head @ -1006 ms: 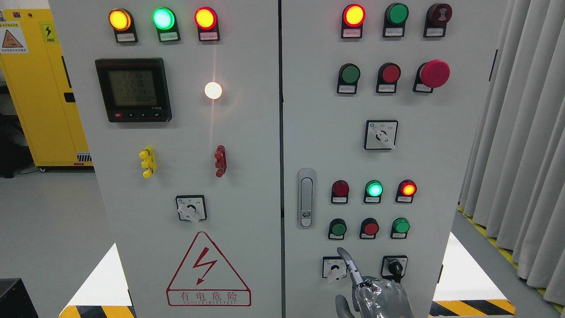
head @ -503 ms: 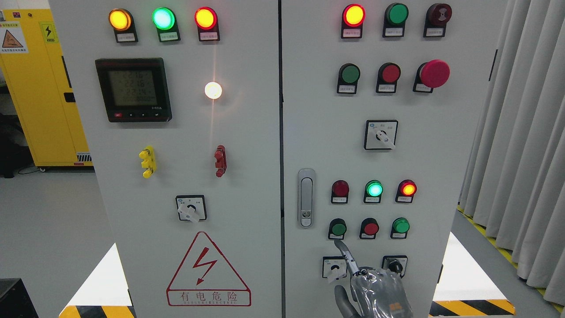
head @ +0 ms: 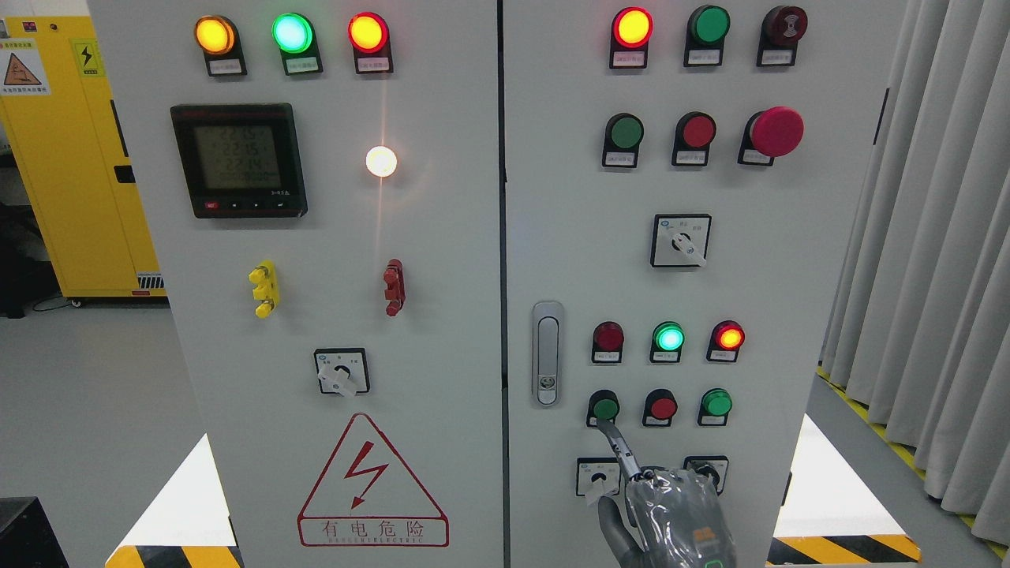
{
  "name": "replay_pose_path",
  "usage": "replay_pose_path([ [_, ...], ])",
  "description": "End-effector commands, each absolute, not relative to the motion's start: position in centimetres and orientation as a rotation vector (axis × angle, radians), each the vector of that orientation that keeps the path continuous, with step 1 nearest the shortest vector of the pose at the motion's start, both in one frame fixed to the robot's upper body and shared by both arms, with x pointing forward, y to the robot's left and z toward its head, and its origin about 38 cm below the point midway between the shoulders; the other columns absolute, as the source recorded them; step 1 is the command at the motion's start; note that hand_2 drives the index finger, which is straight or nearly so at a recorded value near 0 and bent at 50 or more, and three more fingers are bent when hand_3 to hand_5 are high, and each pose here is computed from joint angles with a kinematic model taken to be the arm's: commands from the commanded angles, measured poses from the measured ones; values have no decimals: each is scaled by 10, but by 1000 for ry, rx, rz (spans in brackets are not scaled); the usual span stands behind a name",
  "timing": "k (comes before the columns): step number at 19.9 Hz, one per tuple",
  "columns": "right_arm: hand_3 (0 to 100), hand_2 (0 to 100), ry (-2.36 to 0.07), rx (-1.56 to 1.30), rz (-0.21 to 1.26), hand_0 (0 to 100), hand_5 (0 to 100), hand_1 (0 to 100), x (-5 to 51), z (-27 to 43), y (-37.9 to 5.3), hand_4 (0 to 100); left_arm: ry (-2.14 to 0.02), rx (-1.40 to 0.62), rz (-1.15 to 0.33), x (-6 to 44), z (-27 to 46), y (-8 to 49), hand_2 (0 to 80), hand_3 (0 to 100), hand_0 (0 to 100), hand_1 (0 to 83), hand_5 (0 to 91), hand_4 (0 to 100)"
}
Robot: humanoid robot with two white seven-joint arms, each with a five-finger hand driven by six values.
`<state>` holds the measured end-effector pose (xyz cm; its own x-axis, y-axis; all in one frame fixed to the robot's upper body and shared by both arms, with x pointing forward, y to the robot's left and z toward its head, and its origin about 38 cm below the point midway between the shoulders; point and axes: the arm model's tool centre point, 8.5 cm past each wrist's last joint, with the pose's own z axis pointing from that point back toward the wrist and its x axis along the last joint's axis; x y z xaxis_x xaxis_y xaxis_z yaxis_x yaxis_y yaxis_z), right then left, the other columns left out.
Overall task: Press green start button
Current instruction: 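Press the green push button with the right hand's fingertip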
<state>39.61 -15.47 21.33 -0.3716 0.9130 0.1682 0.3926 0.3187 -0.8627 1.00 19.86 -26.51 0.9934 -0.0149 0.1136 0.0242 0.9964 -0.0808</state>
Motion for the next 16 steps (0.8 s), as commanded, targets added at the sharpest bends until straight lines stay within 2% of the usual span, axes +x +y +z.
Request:
replay_pose_path([
  [1,966,0,-1886,-1155,981,658,1000,932,402,211,-162,958,-113,-83,-19,10,-265,199,0,0,120,556,0,0],
  [16,968,0,-1888,-1160,976,681,1000,929,406,220,-166,959,-113,-83,-19,10,-265,199,0,0,120,556,0,0],
])
